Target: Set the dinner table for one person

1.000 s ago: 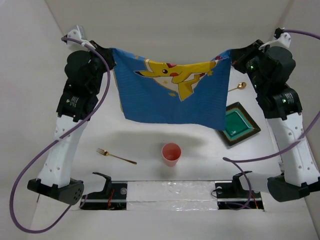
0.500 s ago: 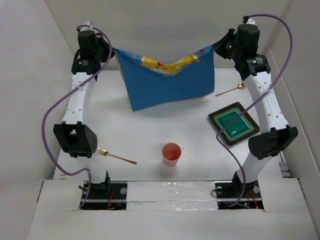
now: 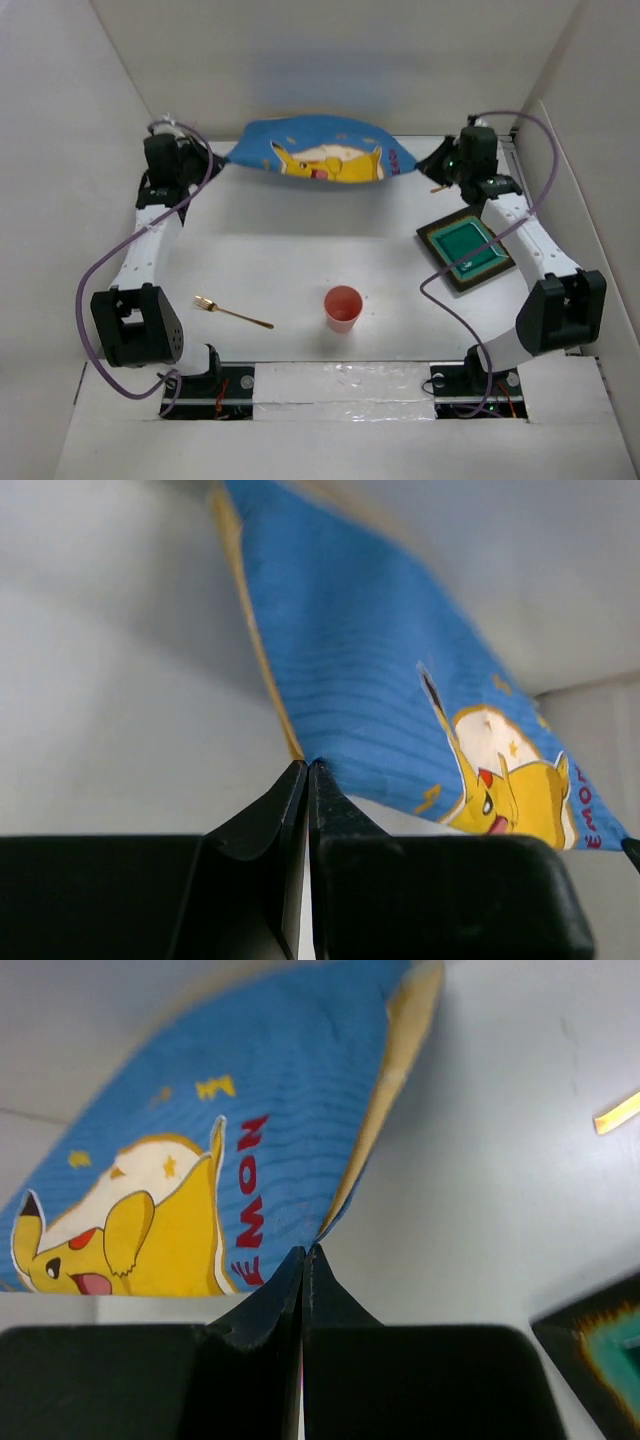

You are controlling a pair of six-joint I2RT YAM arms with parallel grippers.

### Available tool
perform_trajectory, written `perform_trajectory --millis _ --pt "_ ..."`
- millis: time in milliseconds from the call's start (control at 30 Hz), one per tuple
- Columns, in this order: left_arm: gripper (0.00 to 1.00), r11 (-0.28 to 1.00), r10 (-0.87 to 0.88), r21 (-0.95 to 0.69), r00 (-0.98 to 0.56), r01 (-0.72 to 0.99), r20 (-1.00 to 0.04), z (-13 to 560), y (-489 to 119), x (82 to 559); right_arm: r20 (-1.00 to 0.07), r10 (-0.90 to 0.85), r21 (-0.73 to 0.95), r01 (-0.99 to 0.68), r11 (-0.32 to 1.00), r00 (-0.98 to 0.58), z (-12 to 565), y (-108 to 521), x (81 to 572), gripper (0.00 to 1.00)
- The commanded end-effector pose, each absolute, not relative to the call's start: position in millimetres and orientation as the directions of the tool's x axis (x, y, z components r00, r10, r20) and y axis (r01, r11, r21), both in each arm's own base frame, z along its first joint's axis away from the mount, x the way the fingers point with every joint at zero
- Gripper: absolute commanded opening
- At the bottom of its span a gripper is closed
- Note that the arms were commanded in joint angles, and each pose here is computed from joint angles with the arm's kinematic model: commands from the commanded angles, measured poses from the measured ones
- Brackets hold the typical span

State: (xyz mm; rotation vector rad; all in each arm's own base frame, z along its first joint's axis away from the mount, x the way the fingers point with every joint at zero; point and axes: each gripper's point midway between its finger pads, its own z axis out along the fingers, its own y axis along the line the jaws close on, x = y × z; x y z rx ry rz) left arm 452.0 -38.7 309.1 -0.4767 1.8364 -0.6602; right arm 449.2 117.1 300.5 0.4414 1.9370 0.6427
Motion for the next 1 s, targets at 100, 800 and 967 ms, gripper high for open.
perform_trajectory --millis 100,800,967 --pt "0.0 0.761 -0.619 -0.625 -0.481 -0.172 -0.621 172.8 -36.4 419.1 -0.607 0.53 0.607 0.085 0.79 -0.593 180.3 128.7 439.6 0.0" --pt "0.03 0.783 -0.606 -0.491 -0.643 -0.382 -0.467 60.6 -29.9 327.7 -0.433 0.487 0.502 0.245 0.829 -0.759 67.1 132.0 329.6 0.0" --pt "0.08 0.791 -0.604 -0.455 -0.643 -0.409 -0.472 62.3 -23.7 318.1 -0.434 0.497 0.492 0.264 0.829 -0.751 67.2 126.6 320.7 0.0"
